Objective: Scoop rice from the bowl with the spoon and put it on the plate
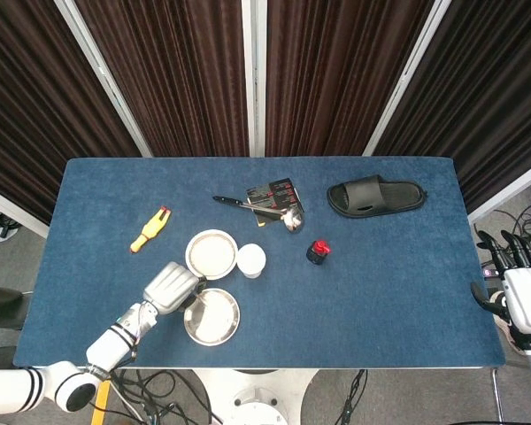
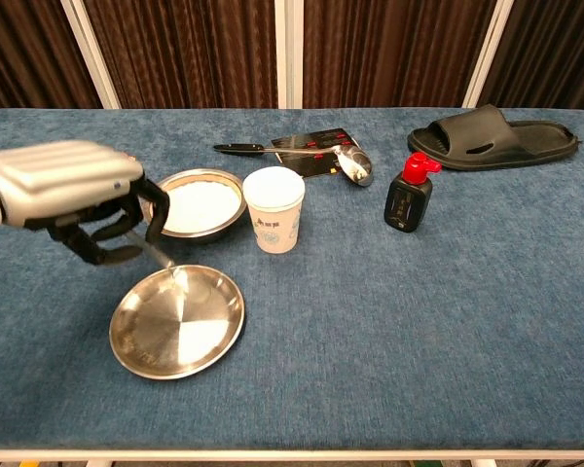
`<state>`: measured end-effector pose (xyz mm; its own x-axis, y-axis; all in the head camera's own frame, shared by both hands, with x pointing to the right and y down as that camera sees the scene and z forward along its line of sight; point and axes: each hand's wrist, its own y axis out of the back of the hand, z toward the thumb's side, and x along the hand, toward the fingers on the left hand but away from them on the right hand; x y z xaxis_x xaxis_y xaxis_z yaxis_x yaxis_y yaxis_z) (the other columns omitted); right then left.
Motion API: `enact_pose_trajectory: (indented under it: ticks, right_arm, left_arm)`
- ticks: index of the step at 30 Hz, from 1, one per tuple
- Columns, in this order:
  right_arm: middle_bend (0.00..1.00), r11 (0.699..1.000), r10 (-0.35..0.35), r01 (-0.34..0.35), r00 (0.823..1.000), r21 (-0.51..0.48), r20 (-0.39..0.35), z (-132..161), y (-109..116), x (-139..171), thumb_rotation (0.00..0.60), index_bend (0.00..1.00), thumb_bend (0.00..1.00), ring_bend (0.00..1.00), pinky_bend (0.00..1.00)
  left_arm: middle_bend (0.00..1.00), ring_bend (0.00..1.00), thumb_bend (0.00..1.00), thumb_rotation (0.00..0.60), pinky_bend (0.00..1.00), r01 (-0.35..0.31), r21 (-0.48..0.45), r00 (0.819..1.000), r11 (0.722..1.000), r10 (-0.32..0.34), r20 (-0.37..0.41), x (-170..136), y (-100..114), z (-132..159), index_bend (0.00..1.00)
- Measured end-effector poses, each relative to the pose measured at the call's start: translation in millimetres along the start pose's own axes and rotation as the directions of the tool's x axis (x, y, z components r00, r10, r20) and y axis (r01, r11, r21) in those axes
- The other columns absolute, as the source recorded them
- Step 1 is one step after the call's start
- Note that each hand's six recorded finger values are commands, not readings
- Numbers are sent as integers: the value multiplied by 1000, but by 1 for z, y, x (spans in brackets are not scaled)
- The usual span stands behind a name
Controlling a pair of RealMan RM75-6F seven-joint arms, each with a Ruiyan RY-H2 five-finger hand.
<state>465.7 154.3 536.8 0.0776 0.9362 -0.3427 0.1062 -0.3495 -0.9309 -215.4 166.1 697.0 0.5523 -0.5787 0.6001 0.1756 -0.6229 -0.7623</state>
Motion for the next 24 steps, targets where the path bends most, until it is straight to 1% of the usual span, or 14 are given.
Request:
enact_pose_trajectory:
  ticks: [4, 8, 10, 13, 14, 16, 20, 23, 24]
  right_arm:
    - [232, 1000, -1, 1, 1000, 1, 5, 0, 1, 1, 600, 65, 268, 0, 68]
    - [232, 1000, 1, -1, 1000, 4, 9, -1, 1, 1, 600, 65, 268, 0, 67]
    - [232, 1000, 2, -2, 1000, 4, 9, -1, 1, 1, 600, 65, 268, 0, 67]
    - [232, 1000, 4, -4, 1000, 3, 12, -1, 0, 1, 600, 65, 268, 0, 68]
    - [232, 1000, 4, -4, 1000, 2, 14, -2, 0, 1, 600, 65, 268, 0, 67]
    - [232, 1000, 3, -3, 1000, 2, 15, -2, 0, 1, 600, 65, 268, 0, 67]
    - [232, 1000, 1, -2, 1000, 0, 13, -2, 1, 1, 600, 65, 268, 0, 68]
    - [232, 1000, 2, -2, 1000, 0, 15, -4, 1, 2, 600, 65, 268, 0, 67]
    - [232, 1000, 2, -2, 1000, 0, 16, -4, 1, 2, 600, 65, 268, 0, 68]
  left_arm:
    - [902, 875, 543, 600, 1000, 29, 36, 999, 999, -30, 22, 6, -15, 5, 583]
    - [893, 871, 535, 600, 1000, 44, 85, 998, 995, -47, 33, 10, -24, 11, 552]
    - [881, 863, 517, 600, 1000, 59, 109, 997, 992, -63, 38, 12, -28, 14, 487]
    - [859, 847, 465, 600, 1000, 68, 124, 997, 990, -72, 32, 13, -30, 16, 345]
    - [850, 839, 451, 600, 1000, 65, 119, 997, 991, -68, 27, 12, -29, 16, 311]
    - [832, 823, 436, 600, 1000, 54, 101, 998, 993, -56, 17, 10, -25, 16, 273]
    - [788, 781, 432, 600, 1000, 21, 70, 1000, 997, -19, -22, 1, -14, 6, 248]
    - [760, 735, 429, 600, 996, -25, 27, 995, 999, 27, -91, -11, -2, -13, 248]
    - [745, 710, 424, 600, 983, -51, 0, 990, 999, 50, -129, -16, 3, -23, 250]
